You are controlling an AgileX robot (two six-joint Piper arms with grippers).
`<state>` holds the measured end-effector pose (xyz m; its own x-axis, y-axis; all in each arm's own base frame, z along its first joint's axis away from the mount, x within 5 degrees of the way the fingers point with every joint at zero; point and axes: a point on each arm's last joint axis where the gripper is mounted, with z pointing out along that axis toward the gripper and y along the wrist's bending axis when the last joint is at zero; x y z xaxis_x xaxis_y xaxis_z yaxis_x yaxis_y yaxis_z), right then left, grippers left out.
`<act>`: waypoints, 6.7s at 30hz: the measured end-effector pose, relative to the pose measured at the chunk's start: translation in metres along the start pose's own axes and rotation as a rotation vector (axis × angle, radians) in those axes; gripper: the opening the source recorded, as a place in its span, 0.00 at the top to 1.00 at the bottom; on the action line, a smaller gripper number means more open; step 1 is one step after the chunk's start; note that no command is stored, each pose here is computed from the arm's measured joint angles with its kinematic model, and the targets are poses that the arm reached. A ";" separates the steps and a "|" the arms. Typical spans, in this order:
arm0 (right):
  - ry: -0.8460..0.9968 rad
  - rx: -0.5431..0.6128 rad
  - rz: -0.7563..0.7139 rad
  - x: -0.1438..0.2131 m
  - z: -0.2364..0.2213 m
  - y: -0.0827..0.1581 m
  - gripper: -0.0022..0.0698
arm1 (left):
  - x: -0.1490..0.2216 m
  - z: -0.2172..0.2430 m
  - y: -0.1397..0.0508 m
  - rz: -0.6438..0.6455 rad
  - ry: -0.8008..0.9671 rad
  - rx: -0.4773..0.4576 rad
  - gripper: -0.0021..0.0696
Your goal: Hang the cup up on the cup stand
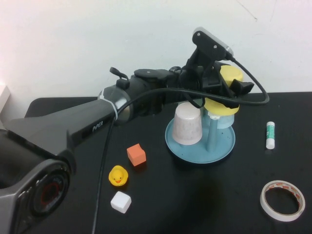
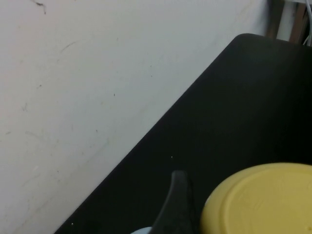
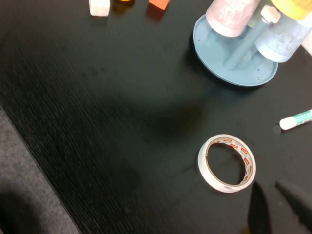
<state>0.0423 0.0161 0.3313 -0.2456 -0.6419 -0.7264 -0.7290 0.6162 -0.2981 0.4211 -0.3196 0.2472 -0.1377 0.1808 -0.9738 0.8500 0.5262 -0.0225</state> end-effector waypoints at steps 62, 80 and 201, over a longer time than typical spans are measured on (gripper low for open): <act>0.001 0.001 0.000 0.000 0.000 0.000 0.97 | -0.184 -0.153 -0.016 0.168 -0.342 -0.343 0.94; 0.001 0.001 0.000 0.000 0.000 0.000 0.97 | -0.206 -0.359 -0.113 0.516 -0.465 -0.473 0.97; 0.003 0.005 -0.002 0.001 0.000 0.000 0.97 | 0.178 -0.437 -0.143 -0.164 0.066 -0.979 0.97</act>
<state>0.0424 0.0154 0.3312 -0.2461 -0.6440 -0.7244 -0.7264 0.6173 -0.3020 0.0528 -0.0002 0.1761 -0.2694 0.0747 -0.9601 0.0273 0.9972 0.0700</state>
